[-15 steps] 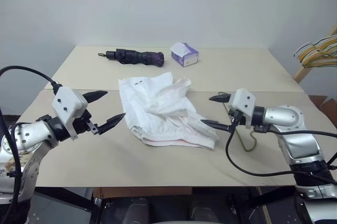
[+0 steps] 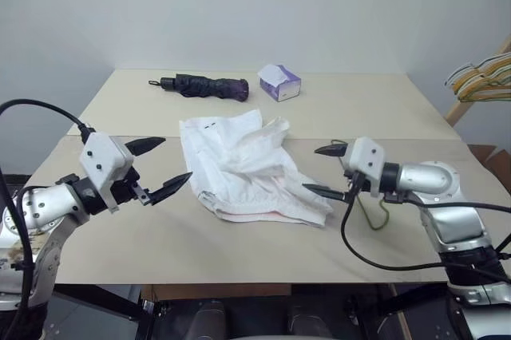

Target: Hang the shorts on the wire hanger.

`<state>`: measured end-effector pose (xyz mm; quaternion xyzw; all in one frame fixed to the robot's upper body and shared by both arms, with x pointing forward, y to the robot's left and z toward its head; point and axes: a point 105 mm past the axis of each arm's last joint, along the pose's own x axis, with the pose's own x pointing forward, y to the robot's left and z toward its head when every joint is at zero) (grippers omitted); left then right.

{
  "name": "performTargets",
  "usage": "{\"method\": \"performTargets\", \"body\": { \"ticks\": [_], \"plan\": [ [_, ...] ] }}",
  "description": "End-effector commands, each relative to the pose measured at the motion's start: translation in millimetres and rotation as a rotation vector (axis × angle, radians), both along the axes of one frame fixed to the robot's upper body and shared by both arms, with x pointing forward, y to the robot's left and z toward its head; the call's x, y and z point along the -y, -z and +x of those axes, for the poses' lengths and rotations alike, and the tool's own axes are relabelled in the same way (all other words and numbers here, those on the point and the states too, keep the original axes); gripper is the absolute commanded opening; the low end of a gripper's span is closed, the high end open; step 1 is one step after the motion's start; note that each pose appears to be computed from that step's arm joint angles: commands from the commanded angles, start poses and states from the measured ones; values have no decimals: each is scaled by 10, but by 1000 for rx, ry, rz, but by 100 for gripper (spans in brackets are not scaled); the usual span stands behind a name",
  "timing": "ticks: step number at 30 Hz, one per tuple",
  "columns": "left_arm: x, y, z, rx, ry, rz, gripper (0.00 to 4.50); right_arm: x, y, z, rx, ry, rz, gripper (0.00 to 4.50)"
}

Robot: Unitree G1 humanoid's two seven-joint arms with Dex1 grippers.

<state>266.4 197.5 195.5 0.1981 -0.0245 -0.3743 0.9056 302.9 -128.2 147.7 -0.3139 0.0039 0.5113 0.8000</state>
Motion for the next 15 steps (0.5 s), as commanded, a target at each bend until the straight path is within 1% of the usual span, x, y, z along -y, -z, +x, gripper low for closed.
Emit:
{"method": "performTargets", "body": {
  "ticks": [1,4,7,9,11,12,15],
  "plan": [
    [53,-104,-7,52,18,-5,450,-133,136,-45,42,-40,-140,448],
    [65,-82,-18,44,23,-10,450,-265,345,-63,43,-82,-258,448],
    [68,-76,-20,40,30,-4,450,-366,449,-82,29,-108,-305,448],
    [66,-93,-8,44,31,-2,450,-420,586,-75,46,-129,-379,448],
    [69,-98,-5,44,33,-2,450,-436,681,-42,52,-121,-427,448],
    [71,-93,-9,42,36,0,450,-440,724,14,67,-94,-455,448],
    [74,-84,-18,37,41,4,450,-471,771,132,105,-47,-507,448]
  ]
}}
